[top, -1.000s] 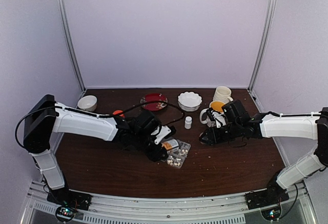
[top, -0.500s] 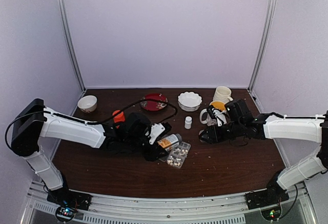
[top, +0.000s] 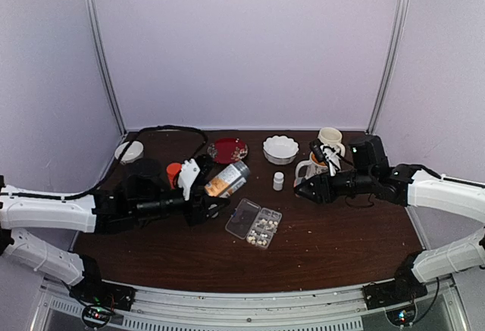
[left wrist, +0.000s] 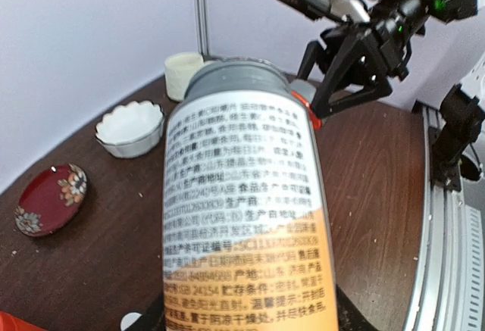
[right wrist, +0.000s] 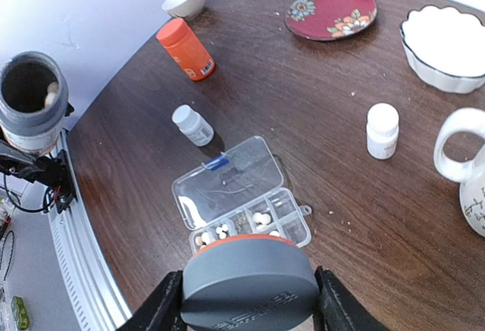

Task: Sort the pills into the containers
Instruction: Close the lid of the pill bottle on the pill bottle.

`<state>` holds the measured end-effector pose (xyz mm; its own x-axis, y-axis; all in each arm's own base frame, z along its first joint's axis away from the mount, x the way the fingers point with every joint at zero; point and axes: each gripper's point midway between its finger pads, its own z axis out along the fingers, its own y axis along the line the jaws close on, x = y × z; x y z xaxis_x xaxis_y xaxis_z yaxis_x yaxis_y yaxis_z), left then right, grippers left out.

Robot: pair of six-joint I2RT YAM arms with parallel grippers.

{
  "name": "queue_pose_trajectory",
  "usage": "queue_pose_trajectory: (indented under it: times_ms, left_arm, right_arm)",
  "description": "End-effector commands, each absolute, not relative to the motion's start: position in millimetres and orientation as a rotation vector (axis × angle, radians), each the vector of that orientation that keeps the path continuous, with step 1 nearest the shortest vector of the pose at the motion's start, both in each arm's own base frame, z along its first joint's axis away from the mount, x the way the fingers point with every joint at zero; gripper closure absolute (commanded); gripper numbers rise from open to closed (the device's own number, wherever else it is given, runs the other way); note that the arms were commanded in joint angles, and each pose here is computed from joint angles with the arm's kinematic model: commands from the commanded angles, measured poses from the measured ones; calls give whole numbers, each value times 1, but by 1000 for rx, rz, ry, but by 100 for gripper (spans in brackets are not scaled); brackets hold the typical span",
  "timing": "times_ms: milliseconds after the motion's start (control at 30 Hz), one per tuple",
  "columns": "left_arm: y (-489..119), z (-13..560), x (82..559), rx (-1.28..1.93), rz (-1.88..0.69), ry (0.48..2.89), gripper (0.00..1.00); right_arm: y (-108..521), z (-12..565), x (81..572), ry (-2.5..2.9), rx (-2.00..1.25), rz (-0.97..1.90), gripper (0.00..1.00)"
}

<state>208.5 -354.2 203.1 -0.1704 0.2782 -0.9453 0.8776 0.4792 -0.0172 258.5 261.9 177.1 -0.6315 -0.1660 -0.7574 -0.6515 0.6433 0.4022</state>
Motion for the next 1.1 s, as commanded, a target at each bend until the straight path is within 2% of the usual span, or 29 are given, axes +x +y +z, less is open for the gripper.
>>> queue_pose_trajectory:
  times_ms: [0, 167, 333, 500, 667, 1067]
  left_arm:
    - [-322, 247, 196, 860, -770, 1504, 100]
    - [-286, 308, 182, 713, -766, 1201, 100]
    - [-329, 358, 167, 918, -815, 1046, 100]
    - [-333, 338, 154, 954, -904, 1032, 100]
    - [-355, 326, 138, 1123, -993, 1040, 100]
    - [-391, 312, 132, 1315, -1106, 1134, 100]
  right_arm:
    - [273, 221, 256, 1999, -704, 966, 100]
    - [288, 258, 242, 1858, -781, 1103, 100]
    - [293, 289, 219, 1783, -933, 1168, 100]
    - [292, 323, 185, 1675, -1077, 1270, 100]
    - [294, 355, 160, 1624, -1197, 1318, 100]
    - [314, 341, 154, 1772, -1470, 951, 100]
